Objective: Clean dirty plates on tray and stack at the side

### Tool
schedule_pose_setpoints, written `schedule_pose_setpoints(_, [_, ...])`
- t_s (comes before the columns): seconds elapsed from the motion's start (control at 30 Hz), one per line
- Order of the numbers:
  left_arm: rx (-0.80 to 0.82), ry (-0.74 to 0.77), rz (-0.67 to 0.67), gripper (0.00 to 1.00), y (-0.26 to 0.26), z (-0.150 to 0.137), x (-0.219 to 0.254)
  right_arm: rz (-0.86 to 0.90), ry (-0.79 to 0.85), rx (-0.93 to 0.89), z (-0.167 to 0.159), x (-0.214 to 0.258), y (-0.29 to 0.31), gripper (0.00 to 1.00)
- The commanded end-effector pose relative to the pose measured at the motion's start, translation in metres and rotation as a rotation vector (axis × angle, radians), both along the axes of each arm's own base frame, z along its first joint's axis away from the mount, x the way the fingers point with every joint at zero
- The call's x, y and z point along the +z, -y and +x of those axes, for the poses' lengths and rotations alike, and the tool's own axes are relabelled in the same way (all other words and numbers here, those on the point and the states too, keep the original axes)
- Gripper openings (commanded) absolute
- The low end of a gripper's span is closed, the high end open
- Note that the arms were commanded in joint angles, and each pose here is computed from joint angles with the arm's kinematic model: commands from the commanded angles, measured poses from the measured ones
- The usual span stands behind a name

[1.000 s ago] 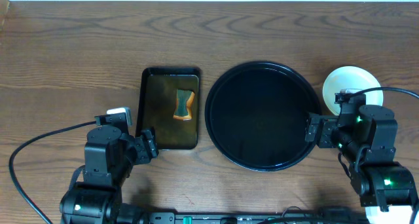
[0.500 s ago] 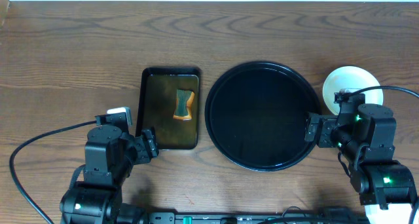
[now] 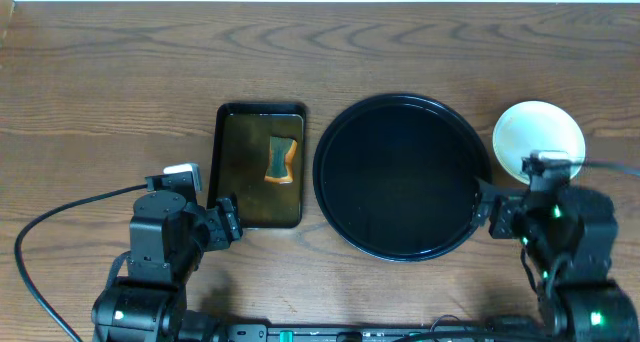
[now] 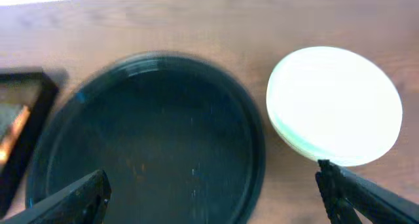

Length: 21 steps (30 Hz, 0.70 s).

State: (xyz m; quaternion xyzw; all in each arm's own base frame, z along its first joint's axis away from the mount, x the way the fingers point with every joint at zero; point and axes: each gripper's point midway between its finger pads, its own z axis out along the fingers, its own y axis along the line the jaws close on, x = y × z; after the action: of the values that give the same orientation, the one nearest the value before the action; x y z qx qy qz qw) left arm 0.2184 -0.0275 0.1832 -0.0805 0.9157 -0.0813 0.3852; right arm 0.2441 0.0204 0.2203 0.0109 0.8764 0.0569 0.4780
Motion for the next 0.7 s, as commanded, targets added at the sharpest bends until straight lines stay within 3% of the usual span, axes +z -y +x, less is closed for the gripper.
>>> schedule_pose_setpoints(0.0, [0.004,-0.008,-0.009,0.82,0.0,0.0,-0.003,-0.011,0.095,-0.004,-0.002,0.002,0.002,0.99])
schedule_pose_setpoints(0.23, [0.004,-0.008,-0.009,0.82,0.0,0.0,-0.003,0.024,0.405,-0.009,-0.001,0.017,0.001,0.99])
schedule_pose_setpoints(0.67, [0.004,-0.008,-0.009,0.82,0.0,0.0,-0.003,0.081,0.711,-0.013,-0.004,0.001,0.0,0.99])
